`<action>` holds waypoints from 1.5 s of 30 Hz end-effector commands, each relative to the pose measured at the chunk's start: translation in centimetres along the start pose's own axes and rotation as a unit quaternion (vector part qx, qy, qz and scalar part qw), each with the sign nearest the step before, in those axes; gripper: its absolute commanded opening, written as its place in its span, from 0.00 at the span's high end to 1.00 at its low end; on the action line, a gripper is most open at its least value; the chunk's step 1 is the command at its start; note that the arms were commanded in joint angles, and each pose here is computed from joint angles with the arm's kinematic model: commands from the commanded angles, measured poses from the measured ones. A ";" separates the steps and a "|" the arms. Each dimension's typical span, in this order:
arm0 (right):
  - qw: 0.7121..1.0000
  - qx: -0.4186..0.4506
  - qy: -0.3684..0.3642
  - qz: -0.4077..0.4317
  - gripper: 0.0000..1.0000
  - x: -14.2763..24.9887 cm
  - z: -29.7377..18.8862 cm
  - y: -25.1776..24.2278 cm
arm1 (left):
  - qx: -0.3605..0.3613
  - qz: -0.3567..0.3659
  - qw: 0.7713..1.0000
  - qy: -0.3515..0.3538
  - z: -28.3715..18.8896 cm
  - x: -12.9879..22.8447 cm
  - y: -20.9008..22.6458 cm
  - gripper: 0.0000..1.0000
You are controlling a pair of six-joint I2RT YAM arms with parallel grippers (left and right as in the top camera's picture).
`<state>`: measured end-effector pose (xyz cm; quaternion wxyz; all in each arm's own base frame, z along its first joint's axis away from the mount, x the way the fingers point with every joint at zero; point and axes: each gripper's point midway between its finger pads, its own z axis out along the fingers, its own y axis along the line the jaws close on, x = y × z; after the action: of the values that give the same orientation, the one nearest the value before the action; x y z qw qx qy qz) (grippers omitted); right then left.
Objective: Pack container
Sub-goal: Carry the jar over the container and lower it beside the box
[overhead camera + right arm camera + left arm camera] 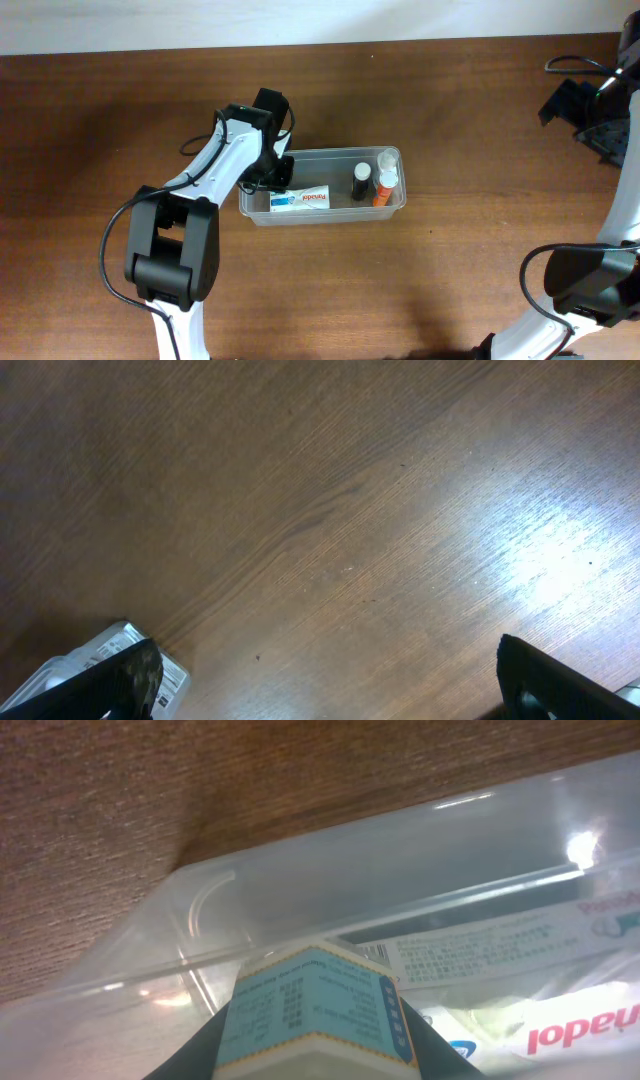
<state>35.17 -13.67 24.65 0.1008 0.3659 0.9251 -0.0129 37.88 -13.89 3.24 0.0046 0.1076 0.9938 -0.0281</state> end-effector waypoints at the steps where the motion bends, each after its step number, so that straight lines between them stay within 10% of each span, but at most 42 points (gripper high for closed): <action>1: 1.000 0.000 -0.010 0.001 0.02 -0.2 -0.5 0.0 | -0.005 -0.004 1.000 0.005 0.1 0.3 0.2 0.79; 45: 1.000 0.000 -0.010 0.001 0.02 -0.2 -0.5 0.0 | -0.006 -0.004 1.000 -0.016 0.0 -0.7 0.3 0.53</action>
<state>35.17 -13.67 24.65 0.1008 0.3656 0.9252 -0.0129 38.68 -14.07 3.27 0.0213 0.1061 0.9937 -0.0294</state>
